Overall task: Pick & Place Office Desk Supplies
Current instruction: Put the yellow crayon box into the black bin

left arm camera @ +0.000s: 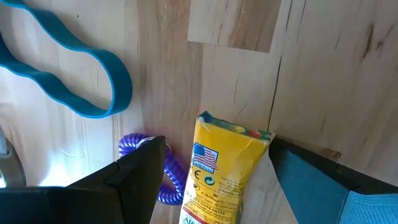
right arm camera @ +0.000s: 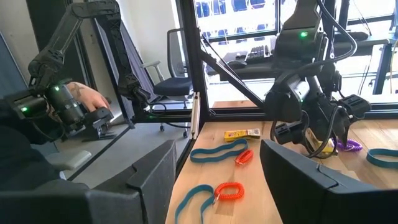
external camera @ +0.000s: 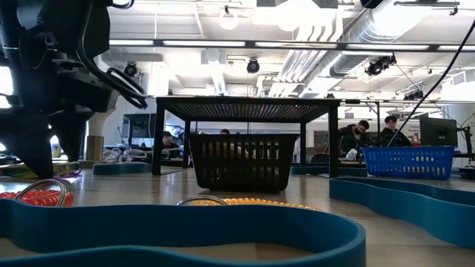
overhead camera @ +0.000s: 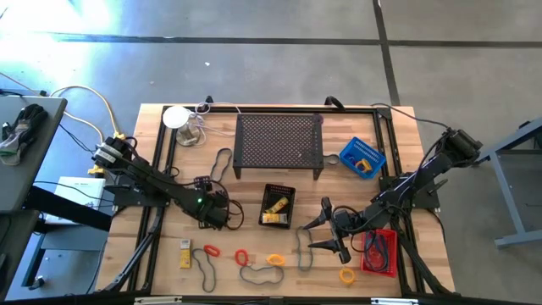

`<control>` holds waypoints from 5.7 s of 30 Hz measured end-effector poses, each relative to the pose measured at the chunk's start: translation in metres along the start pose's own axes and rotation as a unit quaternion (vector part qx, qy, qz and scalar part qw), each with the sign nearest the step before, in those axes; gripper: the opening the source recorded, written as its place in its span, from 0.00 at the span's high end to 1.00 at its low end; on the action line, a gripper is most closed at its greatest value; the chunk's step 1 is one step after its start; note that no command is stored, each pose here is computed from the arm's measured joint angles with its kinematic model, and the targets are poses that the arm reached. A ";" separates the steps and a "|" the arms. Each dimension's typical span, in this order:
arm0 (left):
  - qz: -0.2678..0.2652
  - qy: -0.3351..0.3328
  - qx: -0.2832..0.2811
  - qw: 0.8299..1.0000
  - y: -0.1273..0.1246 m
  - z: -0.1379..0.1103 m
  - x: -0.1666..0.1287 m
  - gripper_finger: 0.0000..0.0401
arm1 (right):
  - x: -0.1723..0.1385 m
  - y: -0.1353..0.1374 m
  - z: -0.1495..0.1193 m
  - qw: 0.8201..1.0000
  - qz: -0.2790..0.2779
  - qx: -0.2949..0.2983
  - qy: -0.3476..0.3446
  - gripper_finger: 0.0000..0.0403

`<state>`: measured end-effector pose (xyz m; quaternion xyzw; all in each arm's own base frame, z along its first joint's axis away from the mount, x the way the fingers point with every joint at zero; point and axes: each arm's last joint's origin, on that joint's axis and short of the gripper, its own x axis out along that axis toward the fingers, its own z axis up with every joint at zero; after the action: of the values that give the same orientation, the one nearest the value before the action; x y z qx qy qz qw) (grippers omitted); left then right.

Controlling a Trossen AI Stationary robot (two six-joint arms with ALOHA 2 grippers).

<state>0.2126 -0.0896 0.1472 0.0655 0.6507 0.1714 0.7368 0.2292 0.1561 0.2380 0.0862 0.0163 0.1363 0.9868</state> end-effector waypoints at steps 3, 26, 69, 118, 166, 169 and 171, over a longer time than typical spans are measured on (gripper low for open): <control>-0.002 0.002 0.000 1.000 0.000 0.000 0.000 0.29 | 0.000 0.000 0.000 1.000 0.000 0.000 0.000 0.45; -0.009 -0.002 0.006 1.000 -0.003 0.000 0.000 0.58 | 0.000 0.000 -0.001 1.000 -0.003 -0.002 0.004 0.45; -0.249 -0.438 0.045 0.862 -0.029 0.044 -0.146 0.63 | 0.000 -0.001 -0.005 1.000 -0.004 -0.009 0.024 0.45; -0.317 -0.709 0.059 0.627 -0.073 0.108 -0.144 0.63 | 0.089 -0.002 -0.033 0.988 0.120 -0.094 -0.021 0.45; -0.280 -0.702 0.102 0.647 -0.076 0.109 -0.137 0.63 | 0.090 0.000 -0.037 0.983 0.154 -0.103 0.009 0.88; -0.265 -0.707 0.117 0.645 -0.079 0.106 -0.138 0.62 | 0.090 0.000 -0.037 0.983 0.154 -0.103 0.009 0.88; -0.257 -0.709 0.128 0.644 -0.083 0.104 -0.138 0.60 | 0.090 0.000 -0.037 0.983 0.150 -0.104 0.011 0.88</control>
<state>0.3154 -0.2003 0.2648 0.0907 -0.0640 -0.2085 0.9717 0.3133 0.1868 0.2006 -0.0168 0.0001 0.2847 0.9585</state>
